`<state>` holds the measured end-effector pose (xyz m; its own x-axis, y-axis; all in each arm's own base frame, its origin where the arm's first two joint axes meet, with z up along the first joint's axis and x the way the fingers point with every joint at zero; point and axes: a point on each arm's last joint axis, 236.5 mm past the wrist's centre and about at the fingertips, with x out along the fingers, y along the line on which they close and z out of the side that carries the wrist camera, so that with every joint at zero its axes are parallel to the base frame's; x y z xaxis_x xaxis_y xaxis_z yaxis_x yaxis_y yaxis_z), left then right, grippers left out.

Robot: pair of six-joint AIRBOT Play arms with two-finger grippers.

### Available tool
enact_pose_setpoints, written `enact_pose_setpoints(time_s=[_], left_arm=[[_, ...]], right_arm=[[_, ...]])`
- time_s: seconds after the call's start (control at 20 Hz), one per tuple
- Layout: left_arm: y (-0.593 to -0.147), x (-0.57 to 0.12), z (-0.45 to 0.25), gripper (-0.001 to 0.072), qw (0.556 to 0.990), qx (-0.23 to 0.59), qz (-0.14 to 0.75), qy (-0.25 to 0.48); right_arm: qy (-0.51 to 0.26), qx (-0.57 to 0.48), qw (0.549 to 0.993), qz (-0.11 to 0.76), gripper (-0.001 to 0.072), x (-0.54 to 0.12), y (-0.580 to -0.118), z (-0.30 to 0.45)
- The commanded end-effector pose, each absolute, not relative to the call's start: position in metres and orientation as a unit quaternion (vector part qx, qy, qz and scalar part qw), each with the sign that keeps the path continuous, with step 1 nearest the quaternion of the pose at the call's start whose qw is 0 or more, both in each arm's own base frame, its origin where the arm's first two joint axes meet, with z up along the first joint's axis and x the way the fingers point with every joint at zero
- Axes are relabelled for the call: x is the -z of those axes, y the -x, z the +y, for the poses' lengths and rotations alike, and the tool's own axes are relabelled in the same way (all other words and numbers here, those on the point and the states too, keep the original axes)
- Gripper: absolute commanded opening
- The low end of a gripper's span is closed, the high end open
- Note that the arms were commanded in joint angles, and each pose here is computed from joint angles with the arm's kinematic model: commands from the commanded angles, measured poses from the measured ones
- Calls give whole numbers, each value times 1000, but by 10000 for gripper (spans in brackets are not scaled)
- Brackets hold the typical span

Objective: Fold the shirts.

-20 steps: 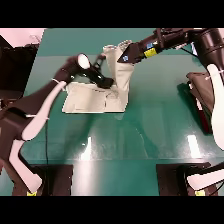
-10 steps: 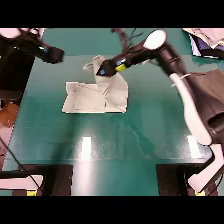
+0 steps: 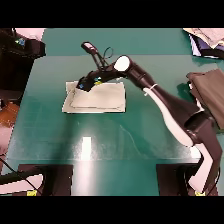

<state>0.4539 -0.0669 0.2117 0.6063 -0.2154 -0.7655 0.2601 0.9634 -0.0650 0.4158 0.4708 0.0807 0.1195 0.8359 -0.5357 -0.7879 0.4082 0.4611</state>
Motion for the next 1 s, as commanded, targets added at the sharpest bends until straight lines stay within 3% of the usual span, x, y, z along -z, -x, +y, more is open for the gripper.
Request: enact_pose_setpoints(time_s=[0.0,0.4,0.45,0.5,0.7,0.95], left_arm=[[-448,-209,-66,28,890,134,435,-27],[-446,-182,-69,28,876,139,461,-18],[-446,-178,-71,28,874,142,464,-14],[-446,-177,-73,28,875,145,463,-11],[-452,-181,-79,28,881,151,449,-2],[-453,-182,-78,28,882,151,447,-2]], right_arm=[[-20,-504,736,450,520,-64,-410,403],[-178,-312,715,600,544,19,-407,225],[-198,-303,708,606,635,27,-404,221],[-224,-293,706,604,658,33,-404,220],[-289,-254,723,574,655,50,-419,230],[-270,-286,708,586,654,65,-419,279]])
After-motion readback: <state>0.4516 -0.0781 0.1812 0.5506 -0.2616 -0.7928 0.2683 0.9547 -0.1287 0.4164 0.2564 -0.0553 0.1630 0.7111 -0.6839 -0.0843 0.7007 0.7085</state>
